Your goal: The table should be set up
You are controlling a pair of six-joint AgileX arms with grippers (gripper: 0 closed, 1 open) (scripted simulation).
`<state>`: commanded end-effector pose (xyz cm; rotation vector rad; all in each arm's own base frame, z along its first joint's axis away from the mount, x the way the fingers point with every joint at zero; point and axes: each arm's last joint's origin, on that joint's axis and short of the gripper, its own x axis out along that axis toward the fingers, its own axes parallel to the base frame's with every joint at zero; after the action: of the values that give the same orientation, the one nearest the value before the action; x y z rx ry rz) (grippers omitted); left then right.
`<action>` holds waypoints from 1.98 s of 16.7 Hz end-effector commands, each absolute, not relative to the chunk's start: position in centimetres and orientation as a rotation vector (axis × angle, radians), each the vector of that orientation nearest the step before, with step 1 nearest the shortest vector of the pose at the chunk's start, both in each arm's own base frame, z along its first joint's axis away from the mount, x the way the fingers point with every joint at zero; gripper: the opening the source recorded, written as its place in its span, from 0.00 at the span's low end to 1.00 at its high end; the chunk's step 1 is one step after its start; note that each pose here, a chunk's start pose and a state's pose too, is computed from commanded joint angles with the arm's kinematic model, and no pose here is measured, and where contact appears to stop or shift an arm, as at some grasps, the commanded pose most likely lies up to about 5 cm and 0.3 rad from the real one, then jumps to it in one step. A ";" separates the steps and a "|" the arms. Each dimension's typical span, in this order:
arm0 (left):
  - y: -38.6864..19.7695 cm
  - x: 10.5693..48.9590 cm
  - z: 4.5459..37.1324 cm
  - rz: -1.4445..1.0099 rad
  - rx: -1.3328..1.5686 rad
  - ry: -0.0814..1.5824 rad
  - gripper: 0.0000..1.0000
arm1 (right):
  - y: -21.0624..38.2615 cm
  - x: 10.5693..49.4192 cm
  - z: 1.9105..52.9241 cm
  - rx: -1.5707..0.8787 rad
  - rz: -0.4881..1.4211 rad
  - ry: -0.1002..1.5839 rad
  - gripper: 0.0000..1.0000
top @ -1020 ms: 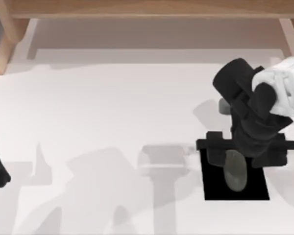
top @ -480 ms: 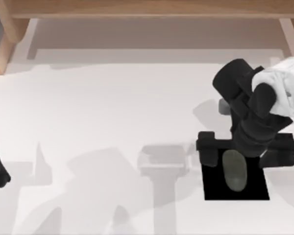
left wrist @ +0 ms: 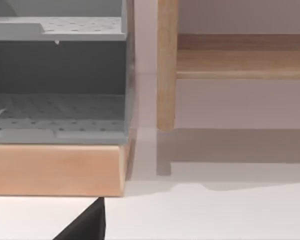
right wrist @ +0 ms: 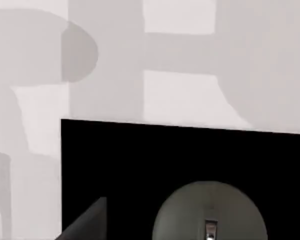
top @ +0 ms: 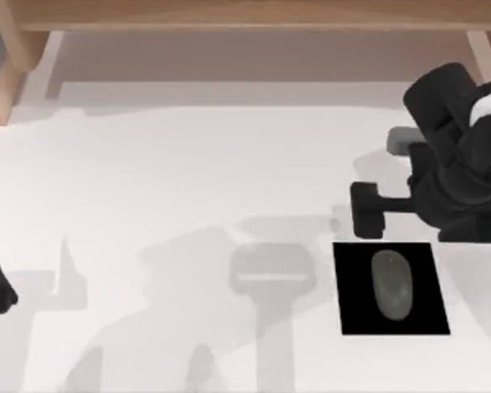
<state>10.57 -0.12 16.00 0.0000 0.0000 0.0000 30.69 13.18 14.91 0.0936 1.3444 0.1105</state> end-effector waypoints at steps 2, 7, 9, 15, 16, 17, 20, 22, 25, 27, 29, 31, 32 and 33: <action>-0.1 10.6 16.0 0.000 0.000 0.000 1.00 | 10.9 32.0 15.6 0.108 0.175 1.244 1.00; -0.1 10.6 16.0 0.000 0.000 0.000 1.00 | 4.5 34.2 18.0 0.063 0.276 0.923 1.00; -0.1 10.6 16.0 0.000 0.000 0.000 1.00 | 2.1 34.6 18.9 0.012 0.290 0.795 1.00; -0.1 10.6 16.0 0.000 0.000 0.000 1.00 | -4.9 34.2 20.9 -0.206 0.250 0.474 1.00; -0.1 10.6 16.0 0.000 0.000 0.000 1.00 | -5.9 34.0 21.2 -0.251 0.236 0.427 1.00; -0.1 10.6 16.0 0.000 0.000 0.000 1.00 | -6.9 33.7 21.4 -0.298 0.222 0.384 1.00; -0.1 10.6 16.0 0.000 0.000 0.000 1.00 | -9.7 32.8 21.9 -0.446 0.172 0.269 1.00; -0.1 10.6 16.0 0.000 0.000 0.000 1.00 | -11.2 32.1 22.0 -0.551 0.139 0.202 1.00; -0.1 10.6 16.0 0.000 0.000 0.000 1.00 | -13.2 31.0 22.1 -0.713 0.086 0.118 1.00; -0.1 10.6 16.0 0.000 0.000 0.000 1.00 | -14.4 30.2 21.9 -0.817 0.047 0.077 1.00; -0.1 10.6 16.0 0.000 0.000 0.000 1.00 | -15.5 29.3 21.5 -0.911 0.007 0.051 1.00; -0.1 10.6 16.0 0.000 0.000 0.000 1.00 | -16.4 28.5 20.9 -0.997 -0.032 0.035 1.00; -0.1 10.6 16.0 0.000 0.000 0.000 1.00 | -16.9 28.1 20.5 -1.037 -0.052 0.031 1.00; -0.1 10.6 16.0 0.000 0.000 0.000 1.00 | -17.3 27.6 20.2 -1.076 -0.072 0.029 1.00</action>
<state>10.57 -0.12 16.00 0.0000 0.0000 0.0000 27.62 -17.33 20.19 -1.0764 0.0291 -0.0722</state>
